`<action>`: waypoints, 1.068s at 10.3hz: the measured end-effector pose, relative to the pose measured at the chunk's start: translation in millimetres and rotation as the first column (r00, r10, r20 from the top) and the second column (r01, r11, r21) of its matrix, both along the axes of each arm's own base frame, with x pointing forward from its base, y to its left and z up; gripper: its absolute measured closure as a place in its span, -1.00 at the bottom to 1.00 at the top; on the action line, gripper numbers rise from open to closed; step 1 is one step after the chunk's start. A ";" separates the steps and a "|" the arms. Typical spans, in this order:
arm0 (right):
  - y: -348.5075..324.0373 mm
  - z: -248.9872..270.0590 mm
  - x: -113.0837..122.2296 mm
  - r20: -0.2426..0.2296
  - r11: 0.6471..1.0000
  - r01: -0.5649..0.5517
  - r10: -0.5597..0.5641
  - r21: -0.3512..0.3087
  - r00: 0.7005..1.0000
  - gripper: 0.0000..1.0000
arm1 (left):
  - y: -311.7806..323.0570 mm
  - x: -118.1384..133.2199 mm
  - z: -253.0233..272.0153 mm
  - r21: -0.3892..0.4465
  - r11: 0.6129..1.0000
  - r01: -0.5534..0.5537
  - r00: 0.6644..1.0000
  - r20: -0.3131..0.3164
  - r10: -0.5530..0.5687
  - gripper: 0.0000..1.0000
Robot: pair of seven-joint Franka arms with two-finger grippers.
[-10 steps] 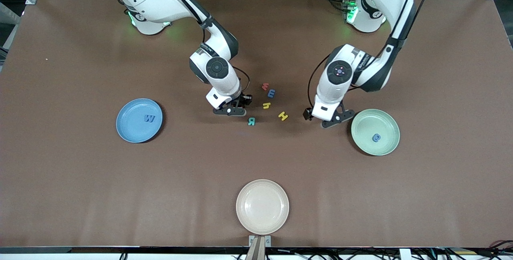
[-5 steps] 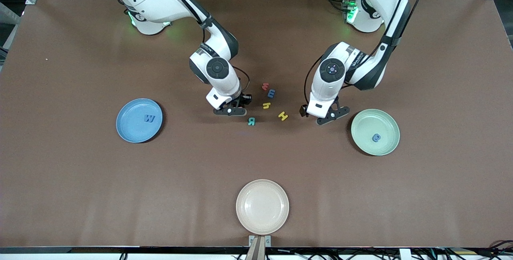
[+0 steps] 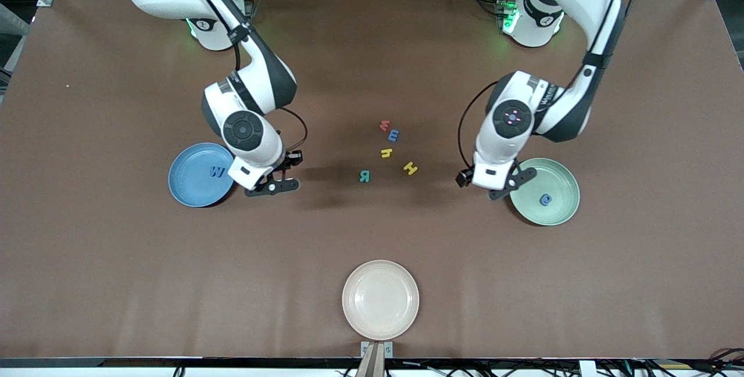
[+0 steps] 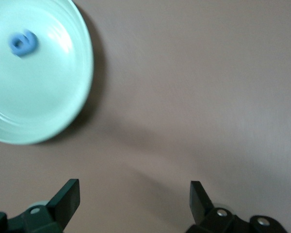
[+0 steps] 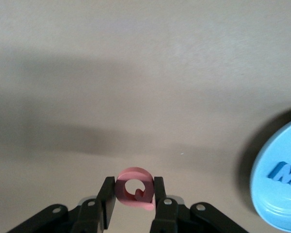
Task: Sort uppercase to blue plate, lowercase to green plate
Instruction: 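Move the pink Q onto the blue plate with the right gripper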
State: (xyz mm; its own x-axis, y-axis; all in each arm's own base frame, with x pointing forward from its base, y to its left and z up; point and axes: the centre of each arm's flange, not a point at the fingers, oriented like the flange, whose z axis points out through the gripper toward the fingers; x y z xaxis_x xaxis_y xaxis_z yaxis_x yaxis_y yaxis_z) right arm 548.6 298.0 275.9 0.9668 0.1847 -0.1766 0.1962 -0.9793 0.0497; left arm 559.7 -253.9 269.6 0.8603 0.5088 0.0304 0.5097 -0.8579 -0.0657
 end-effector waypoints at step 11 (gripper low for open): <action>-216.7 -39.7 39.5 -0.172 0.927 -0.376 0.373 0.018 0.912 0.26 | 10.9 29.5 59.1 0.084 0.992 -0.090 0.983 -0.151 0.102 -1.00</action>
State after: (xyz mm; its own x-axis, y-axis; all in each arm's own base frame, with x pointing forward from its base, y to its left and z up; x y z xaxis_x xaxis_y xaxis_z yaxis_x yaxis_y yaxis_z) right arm 588.1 81.3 236.1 0.7830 0.5232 -0.3365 0.5549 -0.8319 -0.0022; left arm 589.2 -243.0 328.7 0.8048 0.5907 -0.0574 0.5681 -0.7947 -0.2138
